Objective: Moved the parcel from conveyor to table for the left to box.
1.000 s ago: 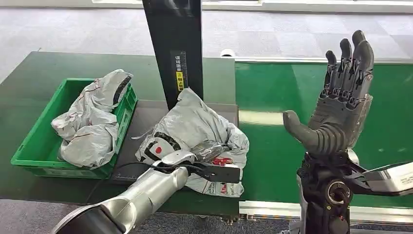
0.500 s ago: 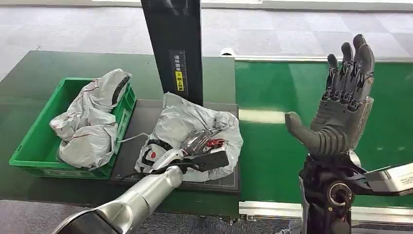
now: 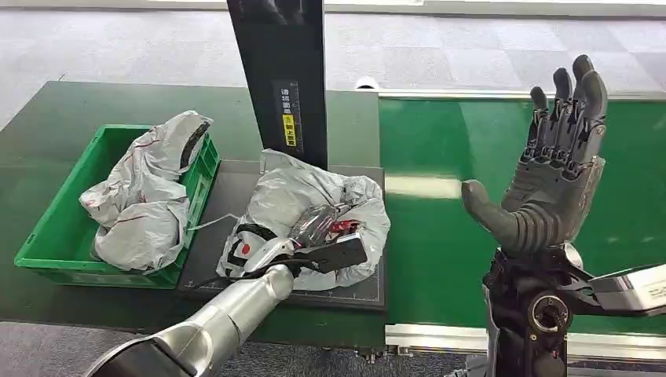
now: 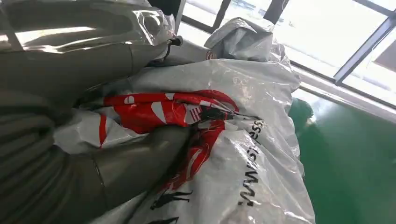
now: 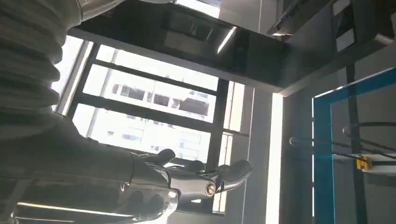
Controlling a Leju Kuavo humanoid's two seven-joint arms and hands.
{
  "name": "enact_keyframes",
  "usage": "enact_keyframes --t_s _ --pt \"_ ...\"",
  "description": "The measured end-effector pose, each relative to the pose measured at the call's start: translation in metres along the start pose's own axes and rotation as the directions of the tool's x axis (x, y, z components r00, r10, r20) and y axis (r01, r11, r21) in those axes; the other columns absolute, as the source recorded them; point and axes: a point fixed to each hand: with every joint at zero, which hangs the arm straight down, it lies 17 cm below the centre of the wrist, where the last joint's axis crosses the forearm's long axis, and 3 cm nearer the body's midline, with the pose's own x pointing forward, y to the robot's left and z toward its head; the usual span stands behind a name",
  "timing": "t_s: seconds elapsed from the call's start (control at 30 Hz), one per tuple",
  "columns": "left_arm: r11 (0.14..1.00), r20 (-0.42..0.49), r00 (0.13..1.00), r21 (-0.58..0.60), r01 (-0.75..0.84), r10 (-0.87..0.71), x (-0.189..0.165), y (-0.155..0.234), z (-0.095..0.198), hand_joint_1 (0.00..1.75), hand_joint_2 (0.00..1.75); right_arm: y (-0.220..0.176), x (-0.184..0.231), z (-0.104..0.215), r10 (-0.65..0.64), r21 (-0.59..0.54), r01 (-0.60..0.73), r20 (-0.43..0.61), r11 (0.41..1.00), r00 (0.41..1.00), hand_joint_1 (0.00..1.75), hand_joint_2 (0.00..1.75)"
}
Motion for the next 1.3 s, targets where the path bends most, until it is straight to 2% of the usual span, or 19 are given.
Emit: enact_keyframes --t_s 0.07,0.17,0.3,0.37,0.43,0.47,0.5,0.53,0.57,0.6,0.67,0.73,0.83,0.93,1.03,1.17,1.3 --pt "1.000 0.013 1.000 0.026 -0.010 0.009 0.002 0.005 0.000 1.75 1.75 0.000 0.000 0.000 0.001 -0.002 -0.001 0.001 1.000 1.000 0.00 1.75" --pt "0.989 0.069 0.995 0.126 -0.077 0.068 0.014 0.033 -0.006 1.75 1.75 -0.002 0.000 0.000 0.005 -0.011 -0.005 0.001 1.000 1.000 0.00 1.75" --pt "0.927 0.174 0.974 0.321 -0.192 0.141 0.037 0.113 -0.009 1.75 1.75 -0.007 -0.001 -0.001 0.019 -0.034 -0.019 -0.001 0.999 1.000 0.00 1.75" --pt "0.889 0.242 0.964 0.409 -0.206 0.112 0.056 0.157 0.002 1.75 1.75 -0.011 -0.002 0.002 0.031 -0.048 -0.031 -0.003 0.998 1.000 0.00 1.75" --pt "0.831 0.322 0.947 0.524 -0.189 0.012 0.087 0.206 0.028 1.75 1.75 -0.014 -0.004 0.010 0.049 -0.062 -0.050 -0.011 0.997 0.999 0.00 1.75" --pt "0.788 0.321 0.945 0.596 -0.155 -0.056 0.099 0.228 0.045 1.75 1.75 -0.015 -0.007 0.014 0.060 -0.062 -0.061 -0.022 0.996 0.998 0.00 1.75" --pt "0.714 0.253 0.958 0.696 -0.082 -0.137 0.102 0.257 0.064 1.75 1.75 -0.014 -0.010 0.020 0.074 -0.056 -0.076 -0.036 0.996 0.997 0.00 1.75" --pt "0.621 0.135 0.972 0.783 0.015 -0.194 0.089 0.288 0.085 1.75 1.75 -0.013 -0.014 0.028 0.091 -0.045 -0.093 -0.053 0.995 0.994 0.00 1.75" --pt "0.542 0.014 0.977 0.834 0.105 -0.211 0.060 0.324 0.104 1.75 1.75 -0.011 -0.016 0.037 0.105 -0.034 -0.107 -0.064 0.994 0.992 0.00 1.75" --pt "0.505 -0.087 0.982 0.848 0.160 -0.166 0.012 0.361 0.122 1.75 1.75 -0.009 -0.018 0.046 0.111 -0.025 -0.113 -0.072 0.993 0.991 0.00 1.75" --pt "0.448 -0.207 0.973 0.864 0.229 -0.099 -0.067 0.424 0.163 1.75 1.75 -0.006 -0.020 0.056 0.115 -0.016 -0.116 -0.085 0.993 0.990 0.00 1.75" --pt "0.387 -0.339 0.933 0.849 0.359 -0.121 -0.112 0.475 0.198 1.75 1.75 -0.004 -0.022 0.061 0.119 -0.005 -0.120 -0.093 0.993 0.989 0.00 1.75" --pt "0.358 -0.497 0.863 0.793 0.493 -0.089 -0.166 0.524 0.241 1.75 1.75 -0.001 -0.022 0.064 0.110 0.008 -0.110 -0.094 0.994 0.989 0.00 1.75" --pt "0.346 -0.572 0.819 0.762 0.547 -0.036 -0.199 0.555 0.280 1.75 1.75 0.000 -0.023 0.068 0.096 0.011 -0.095 -0.096 0.995 0.991 0.00 1.75" --pt "0.343 -0.603 0.798 0.749 0.566 0.002 -0.219 0.570 0.305 1.75 1.75 0.003 -0.024 0.069 0.085 0.021 -0.083 -0.099 0.996 0.991 0.00 1.75" --pt "0.357 -0.631 0.775 0.732 0.581 0.035 -0.238 0.571 0.323 1.75 1.75 0.008 -0.025 0.070 0.074 0.031 -0.071 -0.103 0.997 0.992 0.00 1.75" --pt "0.373 -0.645 0.762 0.721 0.585 0.052 -0.247 0.569 0.327 1.75 1.75 0.011 -0.027 0.072 0.068 0.035 -0.065 -0.108 0.997 0.992 0.00 1.75"
